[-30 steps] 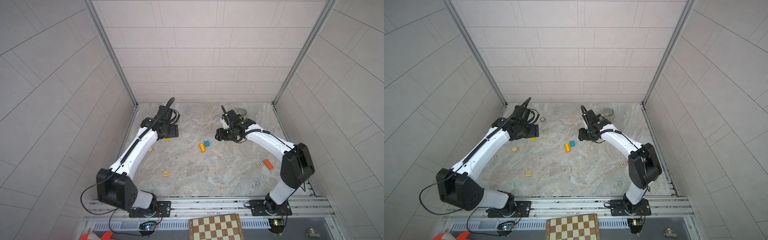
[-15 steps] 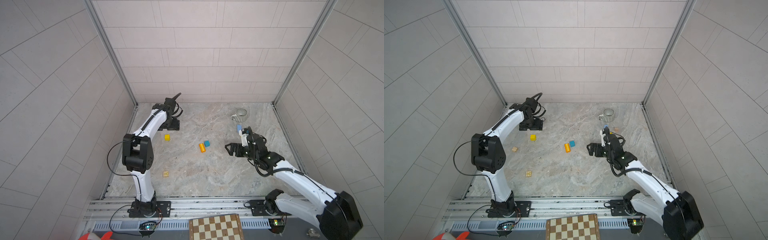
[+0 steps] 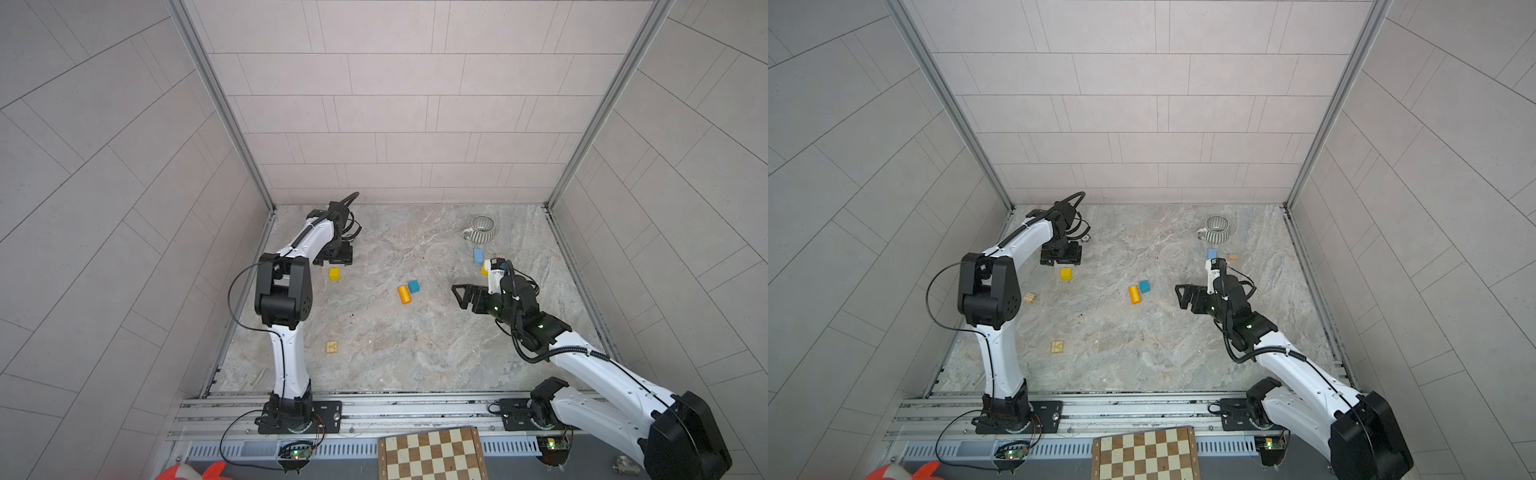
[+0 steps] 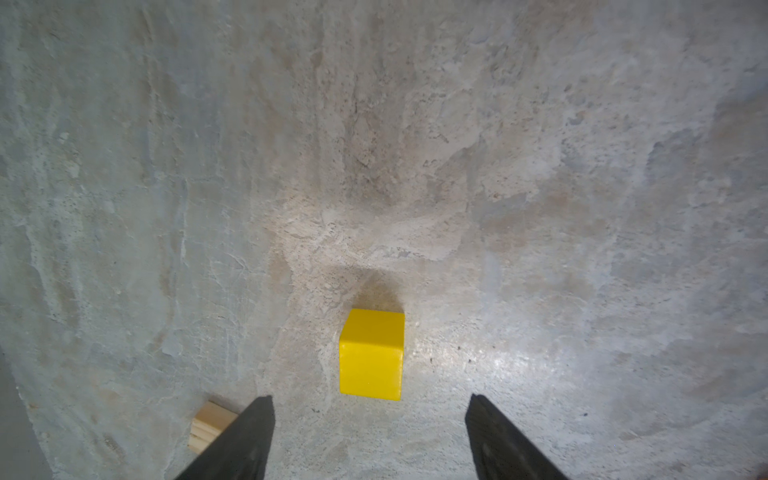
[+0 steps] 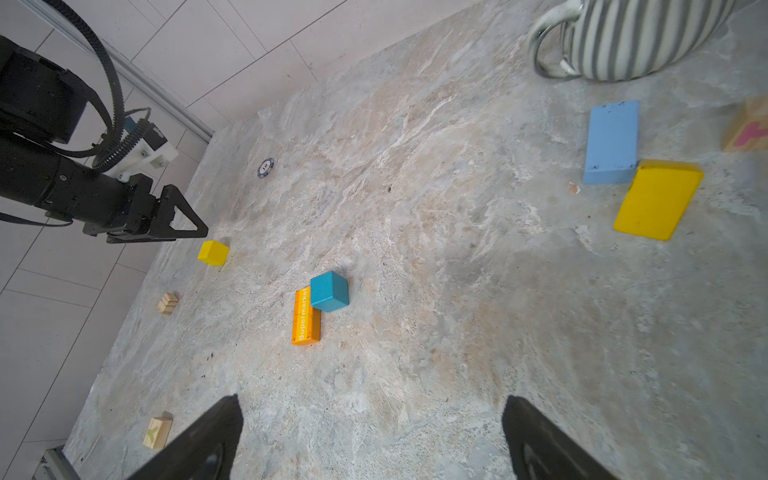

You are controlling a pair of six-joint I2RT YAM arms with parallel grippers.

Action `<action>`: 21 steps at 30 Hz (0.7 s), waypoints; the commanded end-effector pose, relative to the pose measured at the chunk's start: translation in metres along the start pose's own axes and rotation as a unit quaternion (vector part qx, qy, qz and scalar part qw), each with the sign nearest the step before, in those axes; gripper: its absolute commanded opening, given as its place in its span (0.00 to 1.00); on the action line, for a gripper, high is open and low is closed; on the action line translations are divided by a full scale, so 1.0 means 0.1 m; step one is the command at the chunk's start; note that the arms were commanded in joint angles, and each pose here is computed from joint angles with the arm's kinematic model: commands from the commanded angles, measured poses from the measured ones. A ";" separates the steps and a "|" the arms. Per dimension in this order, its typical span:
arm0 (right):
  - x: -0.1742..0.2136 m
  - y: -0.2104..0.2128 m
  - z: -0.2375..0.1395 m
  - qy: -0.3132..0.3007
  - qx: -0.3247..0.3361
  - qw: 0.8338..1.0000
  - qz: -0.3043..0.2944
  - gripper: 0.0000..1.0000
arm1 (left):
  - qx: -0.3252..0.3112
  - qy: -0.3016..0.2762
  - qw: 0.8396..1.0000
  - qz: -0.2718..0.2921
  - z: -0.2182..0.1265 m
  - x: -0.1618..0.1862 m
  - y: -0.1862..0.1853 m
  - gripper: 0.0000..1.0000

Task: Build the wood block tower
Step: 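Lower the left gripper onto the yellow cube and close on it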

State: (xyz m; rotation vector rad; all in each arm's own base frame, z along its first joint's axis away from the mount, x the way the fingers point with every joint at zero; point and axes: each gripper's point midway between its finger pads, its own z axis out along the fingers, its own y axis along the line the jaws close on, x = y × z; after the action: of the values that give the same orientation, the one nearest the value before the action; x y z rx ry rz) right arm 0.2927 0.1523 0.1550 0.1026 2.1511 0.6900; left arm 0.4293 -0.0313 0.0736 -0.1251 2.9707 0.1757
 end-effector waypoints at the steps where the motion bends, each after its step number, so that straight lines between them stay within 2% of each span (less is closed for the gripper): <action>1: -0.07 0.05 -0.02 -0.016 -0.013 1.000 0.008 1.00 | 0.012 0.007 1.000 -0.001 0.09 -0.06 0.01 0.79; 6: -0.07 0.06 -0.01 -0.017 -0.015 1.000 0.006 1.00 | 0.020 0.011 1.000 -0.002 0.19 -0.07 -0.01 0.76; 11: -0.07 0.07 0.00 -0.016 -0.018 1.000 0.005 0.99 | 0.029 0.009 1.000 -0.006 0.27 -0.07 -0.05 0.67; 21: -0.06 0.08 0.01 -0.013 -0.022 1.000 0.007 0.99 | 0.028 0.016 0.999 -0.004 0.38 -0.06 -0.06 0.66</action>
State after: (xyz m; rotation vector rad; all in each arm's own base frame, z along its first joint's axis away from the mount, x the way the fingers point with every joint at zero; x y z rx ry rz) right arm 0.2961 0.1566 0.1645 0.0912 2.1107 0.7220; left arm 0.4453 -0.0347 0.0470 -0.1331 2.9775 0.0804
